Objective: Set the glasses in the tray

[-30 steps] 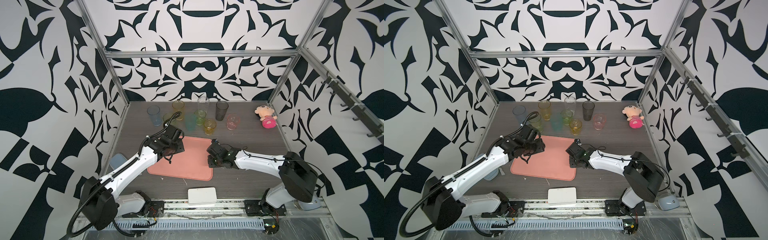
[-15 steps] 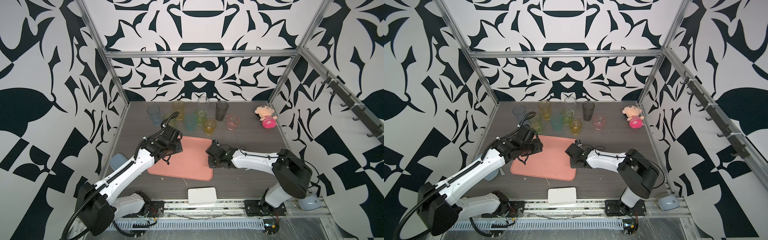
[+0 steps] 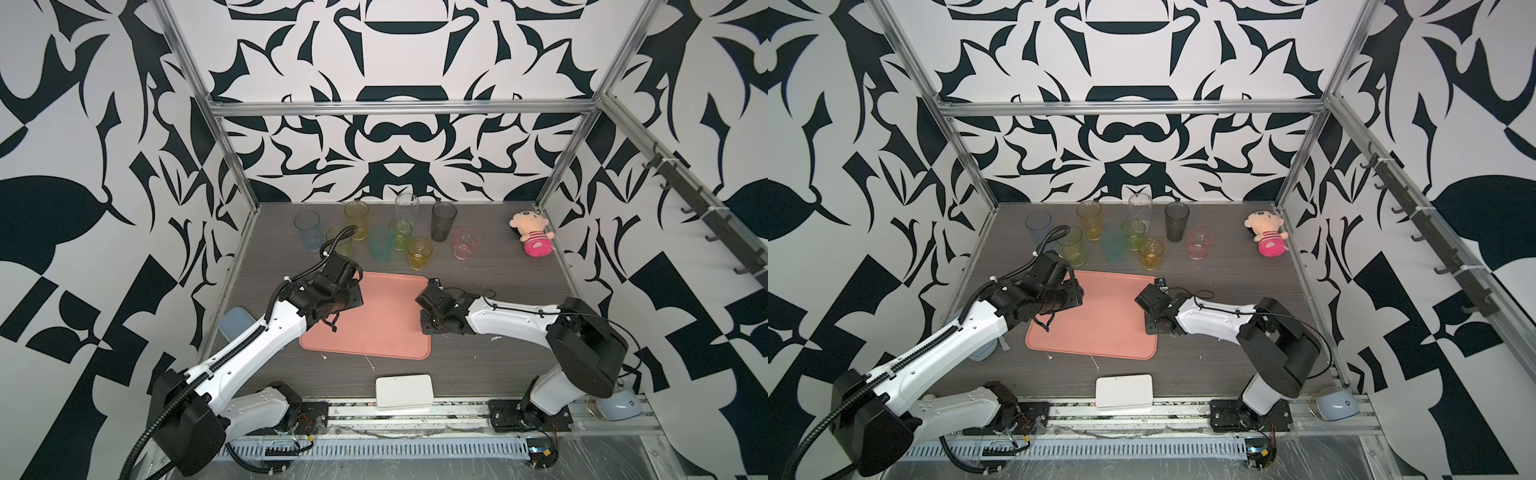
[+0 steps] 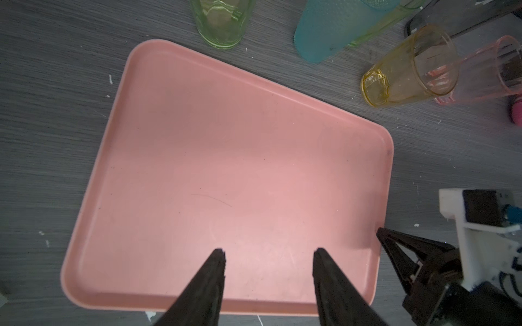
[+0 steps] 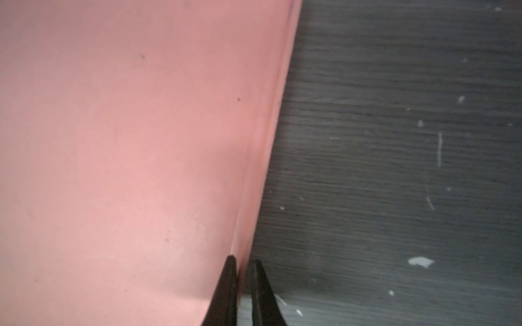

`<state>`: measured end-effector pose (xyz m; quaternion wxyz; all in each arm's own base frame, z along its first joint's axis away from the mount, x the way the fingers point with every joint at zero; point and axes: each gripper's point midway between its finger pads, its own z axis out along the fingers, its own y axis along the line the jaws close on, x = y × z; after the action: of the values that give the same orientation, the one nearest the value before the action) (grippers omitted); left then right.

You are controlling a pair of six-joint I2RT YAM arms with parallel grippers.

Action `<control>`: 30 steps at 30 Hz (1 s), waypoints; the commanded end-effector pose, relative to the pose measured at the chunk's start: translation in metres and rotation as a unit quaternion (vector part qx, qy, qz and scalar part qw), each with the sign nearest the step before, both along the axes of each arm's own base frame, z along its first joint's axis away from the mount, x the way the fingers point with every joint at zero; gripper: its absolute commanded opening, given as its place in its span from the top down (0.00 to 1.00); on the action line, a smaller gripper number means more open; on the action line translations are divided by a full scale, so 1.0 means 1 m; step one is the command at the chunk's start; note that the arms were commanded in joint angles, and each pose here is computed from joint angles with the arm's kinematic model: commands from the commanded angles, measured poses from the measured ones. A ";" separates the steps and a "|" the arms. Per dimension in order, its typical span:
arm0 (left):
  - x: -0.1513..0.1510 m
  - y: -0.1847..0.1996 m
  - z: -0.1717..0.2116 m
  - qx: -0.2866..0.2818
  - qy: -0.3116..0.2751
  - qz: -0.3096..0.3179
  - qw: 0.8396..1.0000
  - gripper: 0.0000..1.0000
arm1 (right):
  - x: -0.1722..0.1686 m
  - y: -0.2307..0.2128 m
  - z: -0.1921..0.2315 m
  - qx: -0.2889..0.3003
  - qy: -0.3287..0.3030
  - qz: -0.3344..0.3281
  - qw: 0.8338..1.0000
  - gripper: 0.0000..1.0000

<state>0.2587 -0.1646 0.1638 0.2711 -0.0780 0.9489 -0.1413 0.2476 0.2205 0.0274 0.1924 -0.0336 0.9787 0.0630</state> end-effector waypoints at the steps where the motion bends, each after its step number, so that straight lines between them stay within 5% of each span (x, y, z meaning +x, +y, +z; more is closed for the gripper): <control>1: -0.006 0.012 -0.005 0.016 0.004 0.009 1.000 0.46 | -0.006 -0.029 0.004 -0.029 0.005 -0.006 1.000 0.89; 19: -0.008 0.012 -0.007 0.014 0.002 0.004 1.000 0.46 | -0.011 -0.079 -0.004 -0.001 0.065 0.003 0.998 0.95; 30: -0.006 0.006 -0.011 0.008 0.007 0.002 1.000 0.45 | -0.006 -0.042 0.031 0.063 0.025 0.021 0.997 0.70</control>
<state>0.2549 -0.1596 0.1585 0.2731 -0.0760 0.9494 -0.1351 0.2378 0.1628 0.0467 0.1586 -0.0341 0.9804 0.1117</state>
